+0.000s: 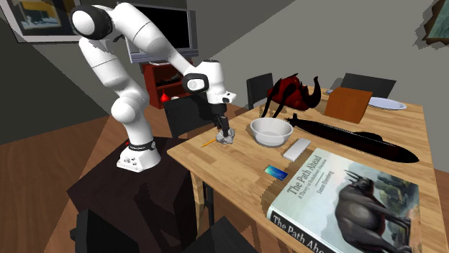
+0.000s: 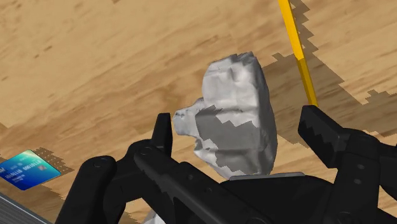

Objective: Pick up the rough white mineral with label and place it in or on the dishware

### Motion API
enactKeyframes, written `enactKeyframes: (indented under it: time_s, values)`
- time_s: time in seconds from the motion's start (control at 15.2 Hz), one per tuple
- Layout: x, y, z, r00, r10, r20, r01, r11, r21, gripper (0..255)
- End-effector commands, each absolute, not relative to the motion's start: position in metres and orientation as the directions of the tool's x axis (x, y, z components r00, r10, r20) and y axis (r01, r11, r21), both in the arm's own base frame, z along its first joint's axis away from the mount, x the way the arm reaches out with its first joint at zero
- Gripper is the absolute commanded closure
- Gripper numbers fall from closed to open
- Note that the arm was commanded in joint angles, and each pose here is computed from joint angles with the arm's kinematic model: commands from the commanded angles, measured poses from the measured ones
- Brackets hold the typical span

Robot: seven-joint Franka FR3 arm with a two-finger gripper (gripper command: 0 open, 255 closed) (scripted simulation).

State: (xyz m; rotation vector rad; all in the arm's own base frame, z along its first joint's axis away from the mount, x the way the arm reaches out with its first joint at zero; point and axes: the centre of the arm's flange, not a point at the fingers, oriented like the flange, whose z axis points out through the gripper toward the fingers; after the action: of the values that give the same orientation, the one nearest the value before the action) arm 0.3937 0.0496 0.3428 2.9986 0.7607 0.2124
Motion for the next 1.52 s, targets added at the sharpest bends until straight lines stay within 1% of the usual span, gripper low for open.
enactKeyframes:
  time_s: [0.0,0.07,0.66,1.45]
  values:
    - [0.394,0.050,0.343,0.870,0.477,0.122,0.471,-0.879,0.073,0]
    - [0.394,0.050,0.343,0.870,0.477,0.122,0.471,-0.879,0.073,255]
    - [0.394,0.050,0.343,0.870,0.477,0.123,0.471,-0.879,0.073,255]
    - [0.394,0.050,0.406,0.870,0.477,0.123,0.471,-0.879,0.073,255]
